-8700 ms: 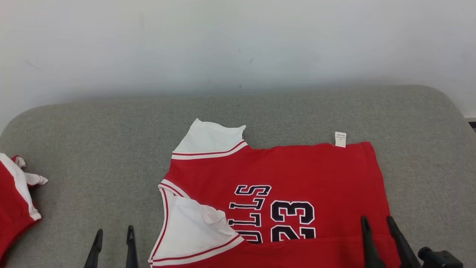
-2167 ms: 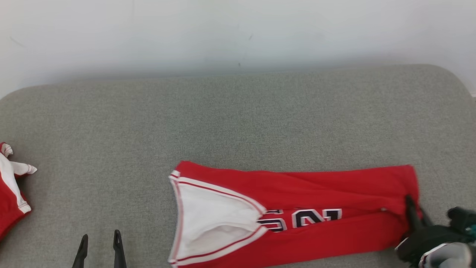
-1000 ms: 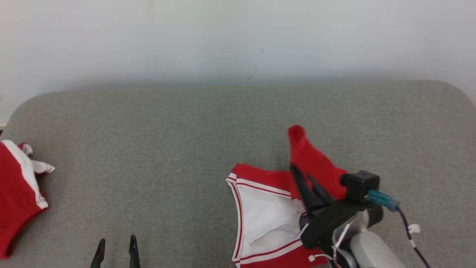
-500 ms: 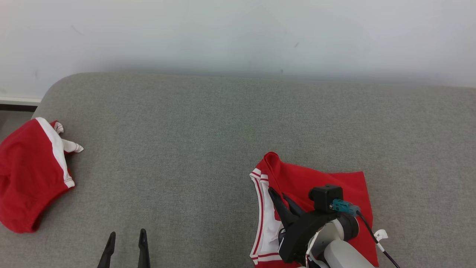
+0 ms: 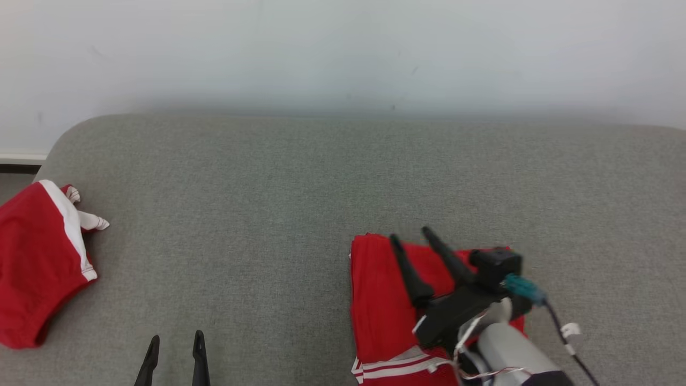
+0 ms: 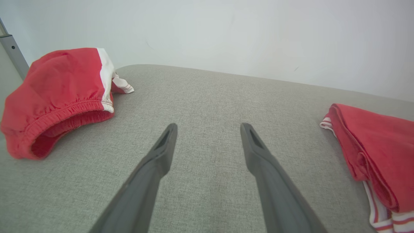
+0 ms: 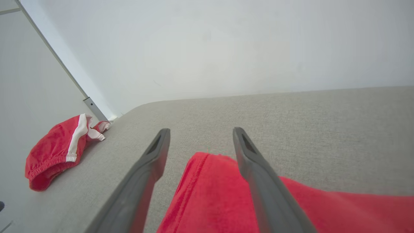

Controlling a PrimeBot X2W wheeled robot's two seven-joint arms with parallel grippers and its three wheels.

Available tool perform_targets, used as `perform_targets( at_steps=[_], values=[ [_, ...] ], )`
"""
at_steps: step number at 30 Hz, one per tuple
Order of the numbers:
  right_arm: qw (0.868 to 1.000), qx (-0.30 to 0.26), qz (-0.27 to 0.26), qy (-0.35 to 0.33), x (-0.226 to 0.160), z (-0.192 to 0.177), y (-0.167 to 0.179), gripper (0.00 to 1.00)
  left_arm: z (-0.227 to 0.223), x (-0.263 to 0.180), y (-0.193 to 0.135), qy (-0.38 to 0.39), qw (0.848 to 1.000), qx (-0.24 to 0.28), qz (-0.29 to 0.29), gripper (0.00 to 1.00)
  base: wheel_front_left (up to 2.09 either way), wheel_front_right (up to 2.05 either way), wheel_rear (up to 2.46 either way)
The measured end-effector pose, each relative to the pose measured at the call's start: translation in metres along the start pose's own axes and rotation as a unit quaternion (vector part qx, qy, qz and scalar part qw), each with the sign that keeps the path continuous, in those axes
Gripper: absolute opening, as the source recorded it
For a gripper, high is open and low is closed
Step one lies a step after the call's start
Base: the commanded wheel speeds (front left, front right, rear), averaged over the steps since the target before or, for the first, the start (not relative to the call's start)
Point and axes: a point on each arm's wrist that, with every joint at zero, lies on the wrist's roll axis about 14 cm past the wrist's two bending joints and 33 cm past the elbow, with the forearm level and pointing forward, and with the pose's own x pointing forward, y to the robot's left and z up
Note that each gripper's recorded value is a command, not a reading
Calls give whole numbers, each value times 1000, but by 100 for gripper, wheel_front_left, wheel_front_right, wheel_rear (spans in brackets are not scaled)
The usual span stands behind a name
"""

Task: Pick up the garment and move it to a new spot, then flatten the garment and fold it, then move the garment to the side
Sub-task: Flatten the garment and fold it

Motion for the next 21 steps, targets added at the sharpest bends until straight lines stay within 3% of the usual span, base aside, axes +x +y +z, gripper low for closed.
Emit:
perform_targets(
  at_steps=[10,21],
  values=[
    [987,-34,-102,-116,-47,71,-79,100,2,0,-6,-4,1000,3,-12,100,0,0,0],
    [967,-55,-200,-147,-127,74,-114,100,6,5,-21,-10,999,13,-35,100,0,0,0]
  ],
)
